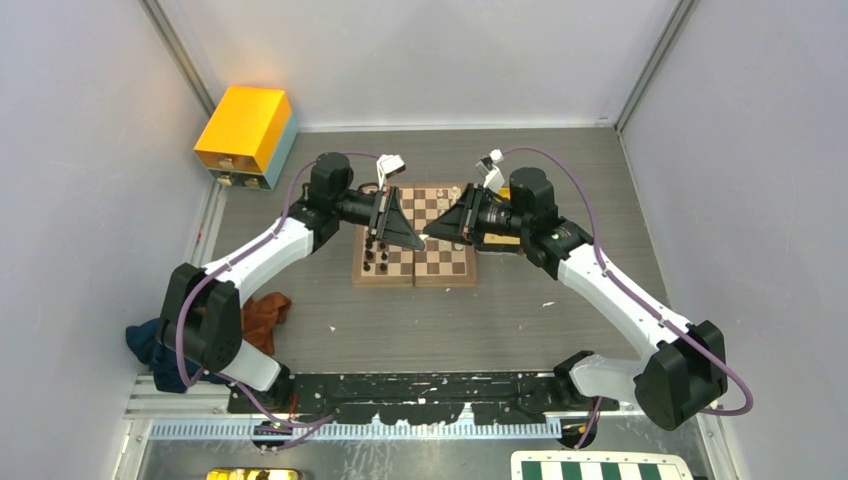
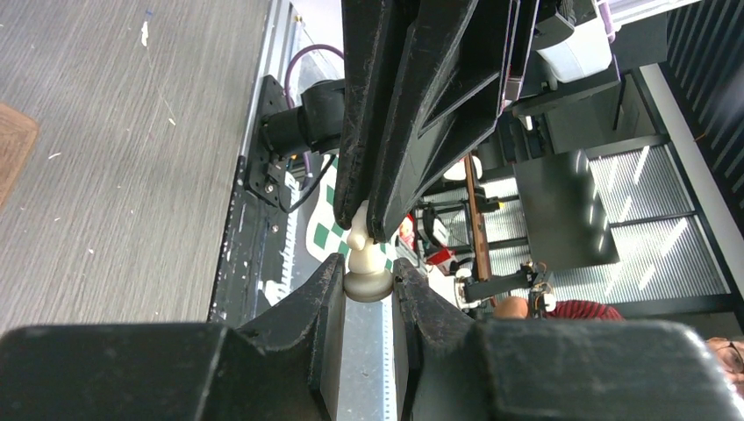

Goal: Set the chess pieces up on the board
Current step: Place the chess piece on the chessboard.

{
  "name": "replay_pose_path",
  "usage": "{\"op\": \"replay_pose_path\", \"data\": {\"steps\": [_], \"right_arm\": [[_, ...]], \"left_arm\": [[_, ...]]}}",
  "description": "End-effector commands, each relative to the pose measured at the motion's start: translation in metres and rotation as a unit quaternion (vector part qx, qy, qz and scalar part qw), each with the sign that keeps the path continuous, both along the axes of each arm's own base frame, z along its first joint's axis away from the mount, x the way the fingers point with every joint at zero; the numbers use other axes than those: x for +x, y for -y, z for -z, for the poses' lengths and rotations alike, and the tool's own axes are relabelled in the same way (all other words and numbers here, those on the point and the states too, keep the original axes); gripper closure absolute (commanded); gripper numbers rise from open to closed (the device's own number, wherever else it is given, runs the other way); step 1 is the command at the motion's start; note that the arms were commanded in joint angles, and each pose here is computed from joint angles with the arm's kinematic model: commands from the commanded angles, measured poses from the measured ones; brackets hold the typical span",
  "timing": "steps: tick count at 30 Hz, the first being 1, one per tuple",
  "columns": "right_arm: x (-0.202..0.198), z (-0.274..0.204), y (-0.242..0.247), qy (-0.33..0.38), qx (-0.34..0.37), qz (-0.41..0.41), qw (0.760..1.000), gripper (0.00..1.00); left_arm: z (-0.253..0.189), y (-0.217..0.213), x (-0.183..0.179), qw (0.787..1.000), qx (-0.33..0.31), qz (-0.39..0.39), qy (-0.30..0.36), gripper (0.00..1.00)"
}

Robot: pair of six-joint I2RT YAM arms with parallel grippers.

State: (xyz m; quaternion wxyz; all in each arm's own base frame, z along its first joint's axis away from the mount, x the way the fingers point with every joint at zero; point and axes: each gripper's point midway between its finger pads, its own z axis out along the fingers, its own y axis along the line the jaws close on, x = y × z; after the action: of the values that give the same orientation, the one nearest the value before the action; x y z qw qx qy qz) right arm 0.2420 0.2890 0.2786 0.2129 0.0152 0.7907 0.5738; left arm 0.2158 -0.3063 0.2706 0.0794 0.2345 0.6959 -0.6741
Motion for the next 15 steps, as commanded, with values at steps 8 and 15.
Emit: {"op": "replay_pose_path", "data": {"steps": [8, 15], "right_arm": [[-0.0064, -0.0074, 0.0009, 0.027, 0.005, -0.014, 1.000, 0.99], [-0.0068, -0.0101, 0.0034, 0.042, 0.001, -0.011, 0.999, 0.99]], "left_arm": [[-0.0051, 0.0007, 0.0053, 0.999, -0.008, -0.018, 0.025, 0.67], [-0.0003, -0.0011, 0.0048, 0.999, -0.002, -0.027, 0.019, 0.59]]}}
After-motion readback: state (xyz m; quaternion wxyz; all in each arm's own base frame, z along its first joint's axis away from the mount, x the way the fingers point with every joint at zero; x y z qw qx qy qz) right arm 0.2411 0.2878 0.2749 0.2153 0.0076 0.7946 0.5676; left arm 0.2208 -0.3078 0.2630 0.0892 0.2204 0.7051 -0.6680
